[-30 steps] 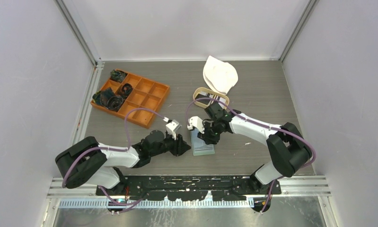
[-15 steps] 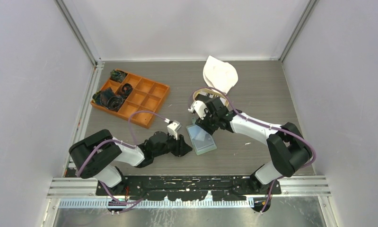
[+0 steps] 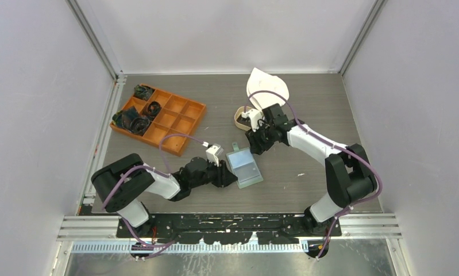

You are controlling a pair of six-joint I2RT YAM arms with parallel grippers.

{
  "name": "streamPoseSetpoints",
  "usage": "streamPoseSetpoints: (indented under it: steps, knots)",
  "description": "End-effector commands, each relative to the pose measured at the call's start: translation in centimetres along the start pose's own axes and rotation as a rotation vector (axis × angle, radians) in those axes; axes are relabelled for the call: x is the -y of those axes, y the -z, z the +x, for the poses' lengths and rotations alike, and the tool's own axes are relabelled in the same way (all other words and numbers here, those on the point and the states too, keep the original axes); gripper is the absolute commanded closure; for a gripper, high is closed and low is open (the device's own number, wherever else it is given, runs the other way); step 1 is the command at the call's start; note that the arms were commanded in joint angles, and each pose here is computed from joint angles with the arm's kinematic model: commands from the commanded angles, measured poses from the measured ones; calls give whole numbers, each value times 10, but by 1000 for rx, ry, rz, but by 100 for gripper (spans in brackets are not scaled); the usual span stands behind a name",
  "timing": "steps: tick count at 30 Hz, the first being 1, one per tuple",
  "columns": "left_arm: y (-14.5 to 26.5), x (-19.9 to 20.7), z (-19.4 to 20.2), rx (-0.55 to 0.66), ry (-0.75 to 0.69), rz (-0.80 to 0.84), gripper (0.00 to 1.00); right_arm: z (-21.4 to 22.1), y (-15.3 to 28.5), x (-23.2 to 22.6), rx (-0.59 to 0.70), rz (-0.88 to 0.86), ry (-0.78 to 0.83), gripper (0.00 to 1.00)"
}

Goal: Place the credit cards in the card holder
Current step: Turn over the card slot in the card holder.

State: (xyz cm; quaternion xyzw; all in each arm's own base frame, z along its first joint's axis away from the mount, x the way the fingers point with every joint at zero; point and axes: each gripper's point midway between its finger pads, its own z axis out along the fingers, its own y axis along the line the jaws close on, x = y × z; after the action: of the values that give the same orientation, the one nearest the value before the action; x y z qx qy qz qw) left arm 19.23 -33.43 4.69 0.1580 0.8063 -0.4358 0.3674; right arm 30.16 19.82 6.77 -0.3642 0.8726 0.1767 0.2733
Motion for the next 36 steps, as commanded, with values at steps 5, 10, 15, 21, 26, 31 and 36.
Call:
streamPoseSetpoints:
  steps: [5, 10, 15, 21, 26, 31, 36]
  knots:
    - [9, 3, -18, 92, -39, 3, 67, 31, 19, -37, -114, -257, 242, 44]
    - [13, 0, -14, 63, -48, -23, 66, 53, 3, -35, -190, -194, 470, 34]
    - [16, -4, -11, 56, -50, -40, 66, 53, -6, -39, -236, -158, 483, 42]
    - [23, -14, -9, 28, -70, -103, 66, 67, 4, -79, -274, -370, 479, 44]
    - [41, -21, -16, 42, -102, -166, 66, 66, 18, -123, -248, -570, 455, 42]
    - [60, -15, -28, 90, -108, -165, 66, 62, 24, -143, -243, -639, 462, 41]
    - [76, -11, -30, 117, -94, -153, 65, 40, 24, -120, -172, -461, 536, 40]
